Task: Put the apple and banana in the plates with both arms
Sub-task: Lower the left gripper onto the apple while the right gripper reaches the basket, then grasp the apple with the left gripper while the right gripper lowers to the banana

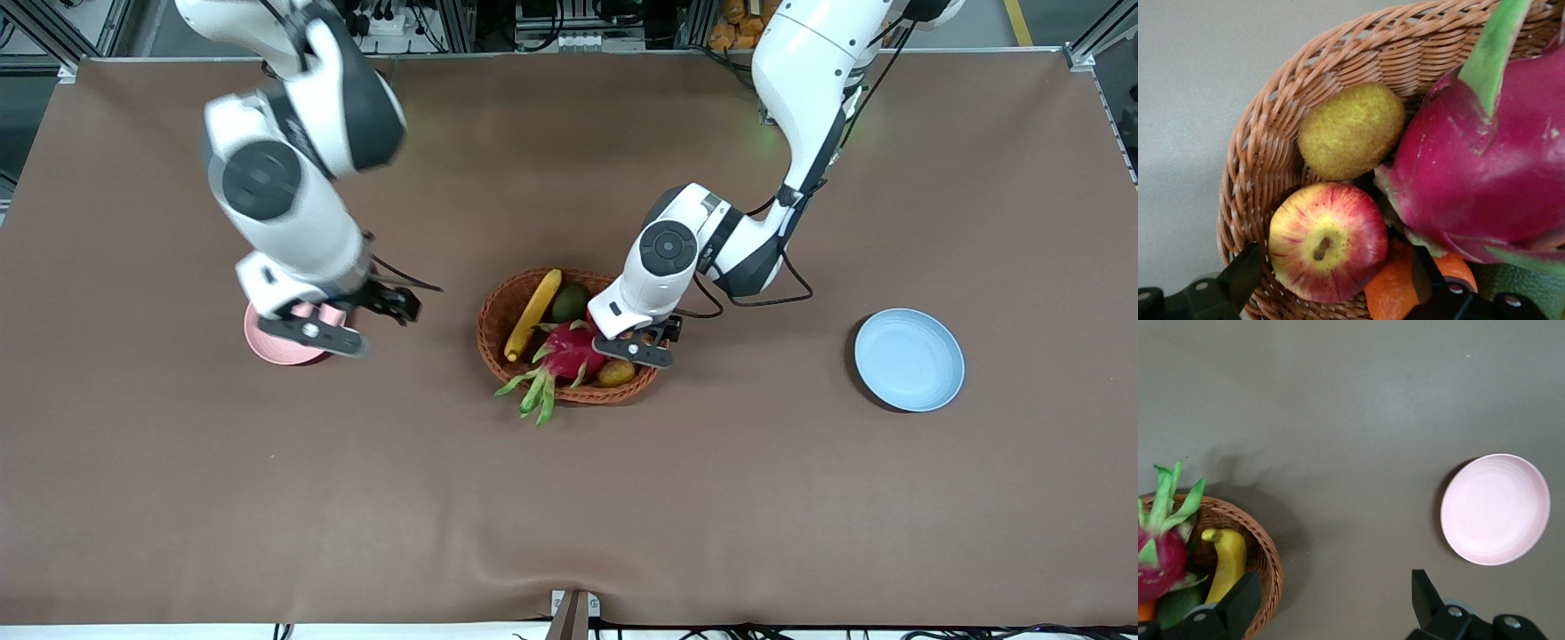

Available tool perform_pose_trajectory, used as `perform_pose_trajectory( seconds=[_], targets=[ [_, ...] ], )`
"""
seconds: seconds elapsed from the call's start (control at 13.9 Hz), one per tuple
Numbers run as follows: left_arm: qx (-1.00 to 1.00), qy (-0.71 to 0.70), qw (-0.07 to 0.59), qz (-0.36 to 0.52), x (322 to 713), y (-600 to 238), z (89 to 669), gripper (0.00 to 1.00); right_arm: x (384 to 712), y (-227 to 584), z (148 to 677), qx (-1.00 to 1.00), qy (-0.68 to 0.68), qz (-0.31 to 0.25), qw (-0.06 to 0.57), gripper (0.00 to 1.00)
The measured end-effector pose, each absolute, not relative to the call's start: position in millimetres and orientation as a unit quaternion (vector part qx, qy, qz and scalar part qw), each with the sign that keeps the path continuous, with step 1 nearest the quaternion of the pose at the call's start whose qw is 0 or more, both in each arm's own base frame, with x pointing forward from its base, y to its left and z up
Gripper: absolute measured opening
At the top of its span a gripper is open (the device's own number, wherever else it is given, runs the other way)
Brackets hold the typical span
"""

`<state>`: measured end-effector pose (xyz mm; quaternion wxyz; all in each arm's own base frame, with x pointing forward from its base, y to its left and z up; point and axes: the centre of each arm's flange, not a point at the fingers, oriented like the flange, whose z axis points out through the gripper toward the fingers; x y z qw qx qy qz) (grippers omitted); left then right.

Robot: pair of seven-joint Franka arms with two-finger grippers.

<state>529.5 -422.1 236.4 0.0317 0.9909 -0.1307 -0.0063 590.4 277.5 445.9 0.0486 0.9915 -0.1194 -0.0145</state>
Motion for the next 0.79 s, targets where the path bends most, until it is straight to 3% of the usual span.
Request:
perform_pose_trajectory(
  seconds=[0.29,0.36,0.43,0.5,0.58,0.72,0.79],
  targets=[
    [0.991,-0.133,0.032,-0.005,528,-424,233,0.90,595,311,402,0.987,-0.152,0.003,0.047,1.00],
    [0.991,-0.132,0.031,-0.006,529,-423,232,0.83,593,325,393,0.986,-0.163,0.012,0.043,0.95],
    [0.991,-0.132,0.030,-0.007,529,-422,231,0.83,590,337,384,0.984,-0.172,0.019,0.040,0.95],
    [0.991,-0.131,0.030,-0.007,529,-421,231,0.79,589,347,375,0.983,-0.180,0.022,0.035,0.89],
    [0.991,-0.130,0.030,-0.006,530,-421,231,0.71,588,353,368,0.982,-0.185,0.022,0.030,0.89],
    [0.991,-0.130,0.030,-0.006,530,-421,231,0.71,589,357,360,0.981,-0.189,0.022,0.023,0.77],
    [0.991,-0.130,0.030,-0.006,530,-421,232,0.71,590,357,358,0.981,-0.191,0.022,0.021,0.77]
  ],
)
